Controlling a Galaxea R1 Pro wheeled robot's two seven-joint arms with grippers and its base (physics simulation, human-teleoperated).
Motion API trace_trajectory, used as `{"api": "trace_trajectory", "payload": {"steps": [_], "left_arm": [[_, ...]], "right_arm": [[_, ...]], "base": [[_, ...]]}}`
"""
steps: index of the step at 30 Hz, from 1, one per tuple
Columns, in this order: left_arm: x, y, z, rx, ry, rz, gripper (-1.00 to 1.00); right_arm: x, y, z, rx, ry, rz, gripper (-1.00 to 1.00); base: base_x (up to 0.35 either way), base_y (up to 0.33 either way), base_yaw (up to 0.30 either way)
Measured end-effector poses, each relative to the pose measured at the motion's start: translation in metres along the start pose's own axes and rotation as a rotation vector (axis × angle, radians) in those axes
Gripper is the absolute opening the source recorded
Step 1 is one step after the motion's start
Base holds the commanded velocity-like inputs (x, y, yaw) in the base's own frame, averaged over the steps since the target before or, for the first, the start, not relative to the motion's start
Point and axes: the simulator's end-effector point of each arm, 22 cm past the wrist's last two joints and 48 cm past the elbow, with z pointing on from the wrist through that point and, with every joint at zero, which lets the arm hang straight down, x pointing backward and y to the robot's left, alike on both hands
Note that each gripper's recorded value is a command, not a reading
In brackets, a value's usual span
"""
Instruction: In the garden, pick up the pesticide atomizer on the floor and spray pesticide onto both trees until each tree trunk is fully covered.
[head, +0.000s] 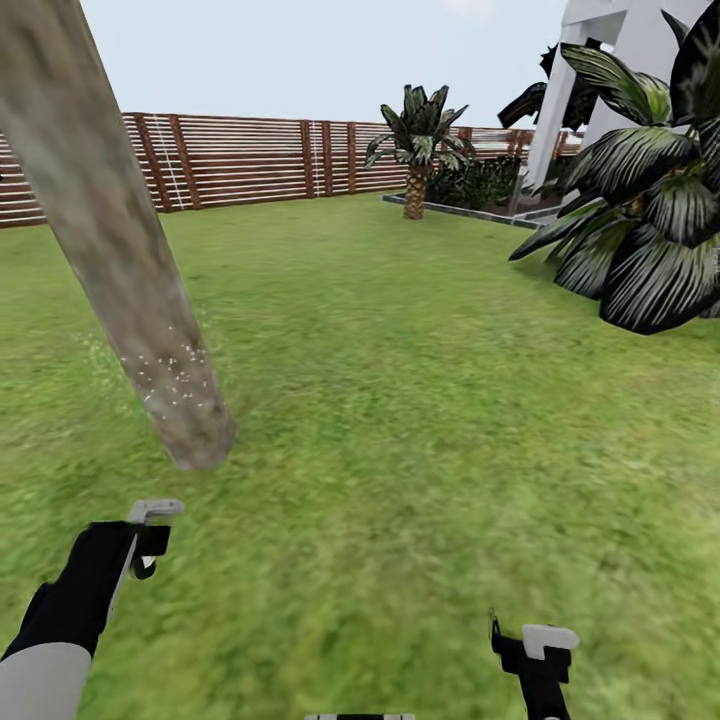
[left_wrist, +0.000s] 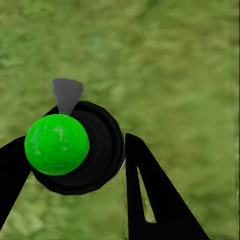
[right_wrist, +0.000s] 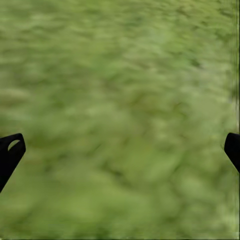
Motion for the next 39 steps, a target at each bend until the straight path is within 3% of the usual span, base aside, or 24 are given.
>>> {"api": "trace_trajectory", "payload": {"steps": [3,5,6,7,9,12,14,17,22,24,27,30,31,35,39], "left_arm": [[0.002,-0.037,0.000,0.154,-0.071,0.047,-1.00],[0.003,-0.071,-0.007,0.310,-0.121,0.118,-1.00],[0.005,-0.077,-0.009,0.343,-0.133,0.153,-1.00],[0.009,-0.085,-0.011,0.389,-0.150,0.212,-1.00],[0.031,-0.106,-0.011,0.497,-0.153,0.333,-1.00],[0.072,-0.125,-0.013,0.639,-0.118,0.516,-1.00],[0.085,-0.131,-0.017,0.686,-0.098,0.577,-1.00],[0.095,-0.139,-0.025,0.750,-0.076,0.609,-1.00],[0.107,-0.150,-0.038,0.837,-0.046,0.626,-1.00],[0.111,-0.155,-0.040,0.851,-0.036,0.653,-1.00],[0.124,-0.174,-0.045,0.885,-0.002,0.762,-1.00],[0.116,-0.183,-0.048,0.891,-0.013,0.791,-1.00],[0.107,-0.186,-0.049,0.889,-0.026,0.793,-1.00],[0.092,-0.195,-0.055,0.908,-0.041,0.822,-1.00],[0.077,-0.210,-0.060,0.907,-0.041,0.927,-1.00]], "right_arm": [[-0.002,-0.001,0.000,-0.002,-0.004,-0.004,1.00],[-0.006,0.014,0.000,-0.062,-0.024,-0.071,1.00],[-0.008,0.024,-0.001,-0.102,-0.034,-0.110,1.00],[-0.010,0.040,-0.003,-0.172,-0.049,-0.167,1.00],[-0.008,0.063,-0.007,-0.276,-0.047,-0.227,1.00],[-0.005,0.100,-0.009,-0.479,0.025,-0.297,1.00],[-0.030,0.124,-0.011,-0.641,0.017,-0.323,1.00],[-0.074,0.156,-0.027,-0.863,-0.023,-0.372,1.00],[-0.107,0.180,-0.048,-1.057,-0.066,-0.503,1.00],[-0.110,0.182,-0.051,-1.081,-0.067,-0.518,1.00],[-0.111,0.184,-0.054,-1.101,-0.066,-0.527,1.00],[-0.106,0.196,-0.071,-1.189,-0.053,-0.533,1.00],[-0.109,0.199,-0.076,-1.215,-0.056,-0.537,-1.00],[-0.127,0.205,-0.078,-1.248,-0.083,-0.551,-1.00],[-0.140,0.224,-0.091,-1.297,-0.117,-0.551,-1.00]], "base": [[-0.349,0.000,-0.200],[-0.349,0.000,-0.070],[-0.349,0.000,-0.028],[-0.349,0.000,-0.014],[-0.349,0.000,-0.006],[-0.209,0.000,-0.001],[-0.046,0.000,0.000],[-0.009,0.000,0.000],[-0.001,0.000,0.000],[0.000,0.000,0.000],[0.000,0.000,0.000],[0.000,0.000,0.000],[0.000,0.000,0.000],[0.000,0.000,0.000],[0.000,0.000,0.000]]}}
